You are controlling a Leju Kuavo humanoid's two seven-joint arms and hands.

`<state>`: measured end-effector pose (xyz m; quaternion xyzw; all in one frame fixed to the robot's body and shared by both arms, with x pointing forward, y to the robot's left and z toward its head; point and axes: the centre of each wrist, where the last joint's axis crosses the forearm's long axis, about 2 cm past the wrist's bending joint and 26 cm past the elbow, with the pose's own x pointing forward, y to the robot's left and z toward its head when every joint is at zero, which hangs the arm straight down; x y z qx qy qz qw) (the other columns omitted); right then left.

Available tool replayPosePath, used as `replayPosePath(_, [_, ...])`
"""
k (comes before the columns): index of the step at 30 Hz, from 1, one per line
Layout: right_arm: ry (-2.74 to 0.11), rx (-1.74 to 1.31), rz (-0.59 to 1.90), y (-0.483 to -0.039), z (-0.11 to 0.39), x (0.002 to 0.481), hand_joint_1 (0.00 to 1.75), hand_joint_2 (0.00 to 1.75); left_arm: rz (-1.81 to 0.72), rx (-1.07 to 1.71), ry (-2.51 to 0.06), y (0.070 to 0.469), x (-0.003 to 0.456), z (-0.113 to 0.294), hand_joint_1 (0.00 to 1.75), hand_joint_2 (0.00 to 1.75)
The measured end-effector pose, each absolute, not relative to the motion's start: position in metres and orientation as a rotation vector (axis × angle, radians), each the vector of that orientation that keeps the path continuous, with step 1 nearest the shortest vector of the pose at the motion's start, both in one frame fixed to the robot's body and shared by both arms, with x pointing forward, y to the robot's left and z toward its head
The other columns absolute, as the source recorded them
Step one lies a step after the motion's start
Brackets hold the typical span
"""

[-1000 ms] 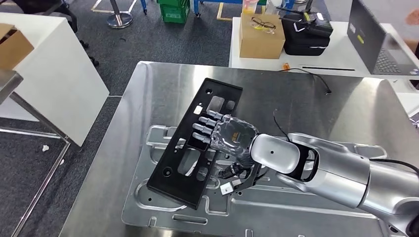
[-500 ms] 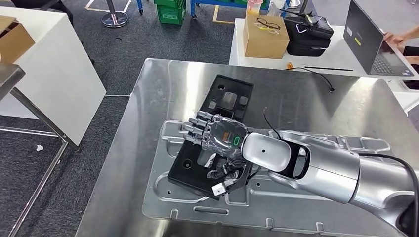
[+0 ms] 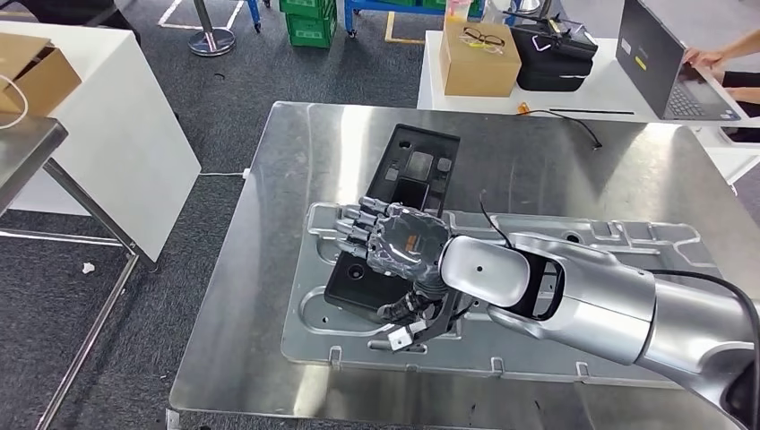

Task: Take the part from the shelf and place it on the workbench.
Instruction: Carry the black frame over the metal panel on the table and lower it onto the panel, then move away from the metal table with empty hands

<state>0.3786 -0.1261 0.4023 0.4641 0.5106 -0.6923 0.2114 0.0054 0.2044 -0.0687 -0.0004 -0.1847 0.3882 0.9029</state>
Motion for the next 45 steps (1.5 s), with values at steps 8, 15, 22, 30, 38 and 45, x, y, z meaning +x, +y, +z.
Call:
replayPosePath(8, [1.420, 1.286, -1.929, -0.126, 0.400, 0.379, 0.00, 0.00, 0.804, 0.004, -0.396, 0.210, 0.006, -0.070, 0.00, 0.00])
replayPosePath(15, [1.413, 1.293, -1.943, -0.130, 0.400, 0.381, 0.00, 0.00, 0.796, -0.002, -0.407, 0.212, 0.008, -0.070, 0.00, 0.00])
replayPosePath(22, [1.405, 1.303, -1.965, -0.136, 0.399, 0.383, 0.00, 0.00, 0.798, 0.004, -0.409, 0.213, 0.009, -0.071, 0.00, 0.00])
replayPosePath(30, [1.401, 1.317, -1.957, -0.141, 0.410, 0.385, 0.00, 0.00, 0.799, -0.003, -0.408, 0.212, 0.009, -0.071, 0.00, 0.00])
replayPosePath(38, [1.396, 1.317, -1.968, -0.145, 0.411, 0.387, 0.00, 0.00, 0.796, 0.001, -0.416, 0.215, 0.009, -0.072, 0.00, 0.00])
replayPosePath(45, [1.404, 1.323, -1.962, -0.147, 0.409, 0.387, 0.00, 0.00, 0.793, 0.005, -0.419, 0.215, 0.012, -0.073, 0.00, 0.00])
